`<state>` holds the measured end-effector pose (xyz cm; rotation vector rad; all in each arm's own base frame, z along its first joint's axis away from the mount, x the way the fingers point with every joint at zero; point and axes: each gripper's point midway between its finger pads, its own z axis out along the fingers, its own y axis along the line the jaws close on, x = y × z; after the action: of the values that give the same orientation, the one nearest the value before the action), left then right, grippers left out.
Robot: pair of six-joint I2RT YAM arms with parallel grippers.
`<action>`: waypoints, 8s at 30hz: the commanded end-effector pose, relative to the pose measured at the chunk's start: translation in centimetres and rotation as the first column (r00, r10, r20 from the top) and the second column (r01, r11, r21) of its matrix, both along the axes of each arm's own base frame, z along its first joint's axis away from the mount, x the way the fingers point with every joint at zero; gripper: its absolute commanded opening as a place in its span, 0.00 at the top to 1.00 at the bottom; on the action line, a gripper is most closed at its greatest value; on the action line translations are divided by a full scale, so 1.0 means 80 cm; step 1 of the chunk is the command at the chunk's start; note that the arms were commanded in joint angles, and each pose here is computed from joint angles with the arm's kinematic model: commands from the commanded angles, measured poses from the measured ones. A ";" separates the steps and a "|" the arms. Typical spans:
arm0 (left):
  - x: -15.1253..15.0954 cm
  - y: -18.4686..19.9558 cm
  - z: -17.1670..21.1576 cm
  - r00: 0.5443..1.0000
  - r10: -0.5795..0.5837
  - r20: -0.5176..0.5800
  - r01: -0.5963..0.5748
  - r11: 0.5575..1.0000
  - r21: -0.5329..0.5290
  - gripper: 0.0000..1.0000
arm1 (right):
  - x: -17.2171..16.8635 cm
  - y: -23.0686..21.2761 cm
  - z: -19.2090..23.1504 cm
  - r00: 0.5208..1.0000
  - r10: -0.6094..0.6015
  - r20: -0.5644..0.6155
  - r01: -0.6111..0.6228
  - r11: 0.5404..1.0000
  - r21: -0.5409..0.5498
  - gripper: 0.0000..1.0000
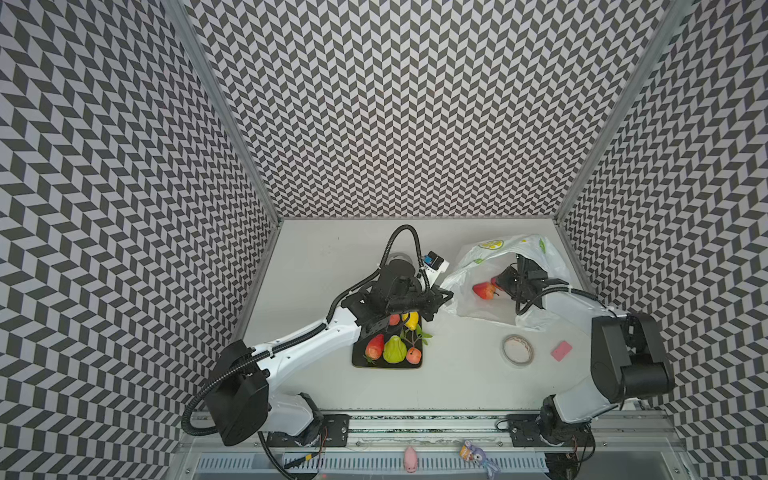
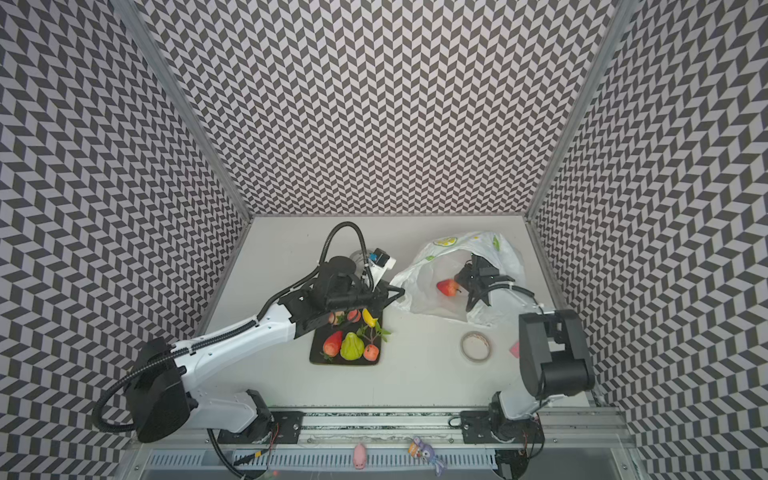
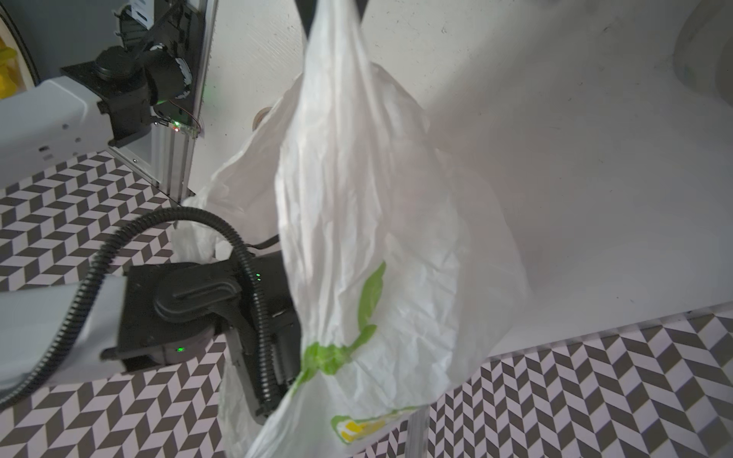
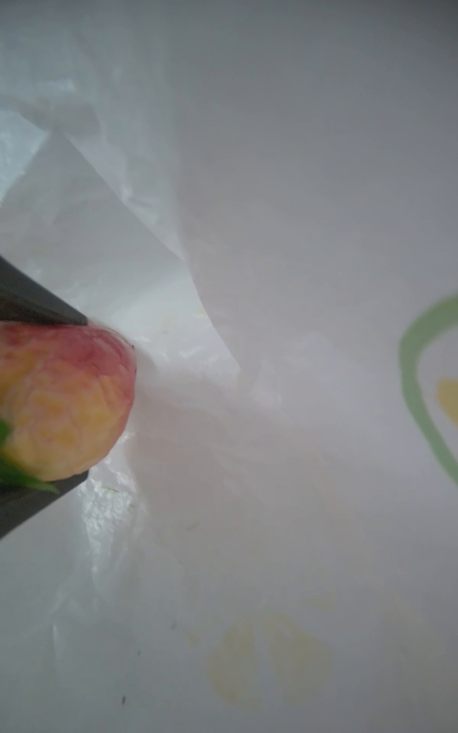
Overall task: Take the fake fruits out of the plastic bag
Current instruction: 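Close the right gripper on the red-yellow strawberry, then lift the strawberry out toward the tray while the left gripper releases the bag and withdraws, then lower the red-yellow strawberry onto the tray and open the right gripper, then move the open right gripper into the bag while the left gripper grips its rim, then lower the open right gripper around the small red-yellow apple in the bag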
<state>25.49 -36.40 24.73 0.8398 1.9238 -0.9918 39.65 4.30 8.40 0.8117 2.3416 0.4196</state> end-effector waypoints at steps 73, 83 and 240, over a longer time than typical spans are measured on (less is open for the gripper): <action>0.099 0.009 0.019 0.983 0.169 0.074 -0.169 0.986 0.003 0.70 | -0.186 0.191 0.341 0.209 0.822 0.529 -0.657 0.519 -0.547 0.59; 0.094 0.050 0.117 0.945 0.266 0.189 -0.250 0.962 -0.106 0.33 | -0.226 0.268 0.318 0.021 0.899 0.437 -0.768 0.295 -0.569 0.59; -0.052 -0.032 0.013 0.967 -0.244 0.071 0.247 0.968 -0.036 1.00 | 0.079 0.075 -0.010 0.995 -0.067 0.068 0.042 0.947 0.319 0.26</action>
<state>21.52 -38.41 24.48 1.0621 1.8089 -1.1209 44.55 9.30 7.13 1.0325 2.2263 0.7290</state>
